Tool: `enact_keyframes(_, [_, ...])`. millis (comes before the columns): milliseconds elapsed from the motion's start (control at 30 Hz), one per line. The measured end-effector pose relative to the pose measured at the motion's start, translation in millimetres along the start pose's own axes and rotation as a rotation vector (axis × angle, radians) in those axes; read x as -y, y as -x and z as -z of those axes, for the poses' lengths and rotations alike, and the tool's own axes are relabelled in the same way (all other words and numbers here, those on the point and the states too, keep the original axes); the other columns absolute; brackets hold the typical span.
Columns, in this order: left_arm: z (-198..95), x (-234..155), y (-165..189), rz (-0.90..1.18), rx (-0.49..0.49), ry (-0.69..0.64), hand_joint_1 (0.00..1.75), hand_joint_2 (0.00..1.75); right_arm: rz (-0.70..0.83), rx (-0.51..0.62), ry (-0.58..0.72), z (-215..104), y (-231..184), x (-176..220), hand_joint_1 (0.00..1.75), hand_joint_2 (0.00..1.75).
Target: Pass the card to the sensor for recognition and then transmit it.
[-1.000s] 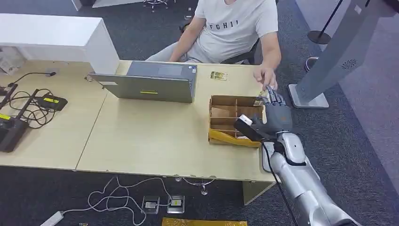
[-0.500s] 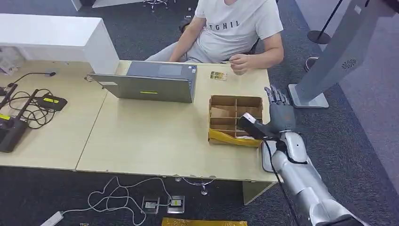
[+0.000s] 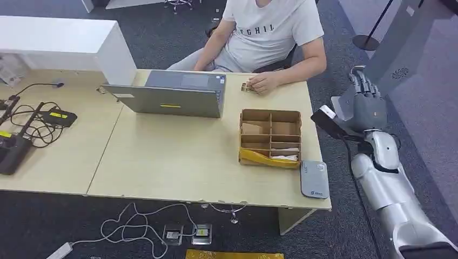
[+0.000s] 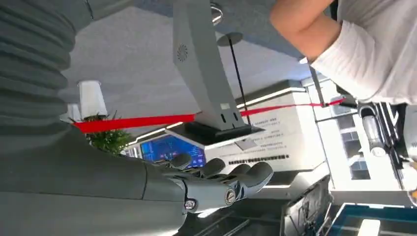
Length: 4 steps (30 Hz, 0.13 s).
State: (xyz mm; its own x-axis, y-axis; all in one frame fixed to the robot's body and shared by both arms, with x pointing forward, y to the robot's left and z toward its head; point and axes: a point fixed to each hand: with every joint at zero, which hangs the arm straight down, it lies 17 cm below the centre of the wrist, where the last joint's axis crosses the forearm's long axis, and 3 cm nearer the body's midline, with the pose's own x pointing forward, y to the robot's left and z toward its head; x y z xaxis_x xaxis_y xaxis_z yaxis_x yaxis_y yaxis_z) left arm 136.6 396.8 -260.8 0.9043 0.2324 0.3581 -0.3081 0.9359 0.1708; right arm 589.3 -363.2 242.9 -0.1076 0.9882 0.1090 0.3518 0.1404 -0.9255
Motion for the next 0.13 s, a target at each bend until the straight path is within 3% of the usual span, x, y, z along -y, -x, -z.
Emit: enact_keyframes(133, [0, 0, 0, -0.006, -0.001, -0.004, 0.0, 0.0, -0.012, -0.03, 0.027, 5, 20, 19, 0.0, 1.75])
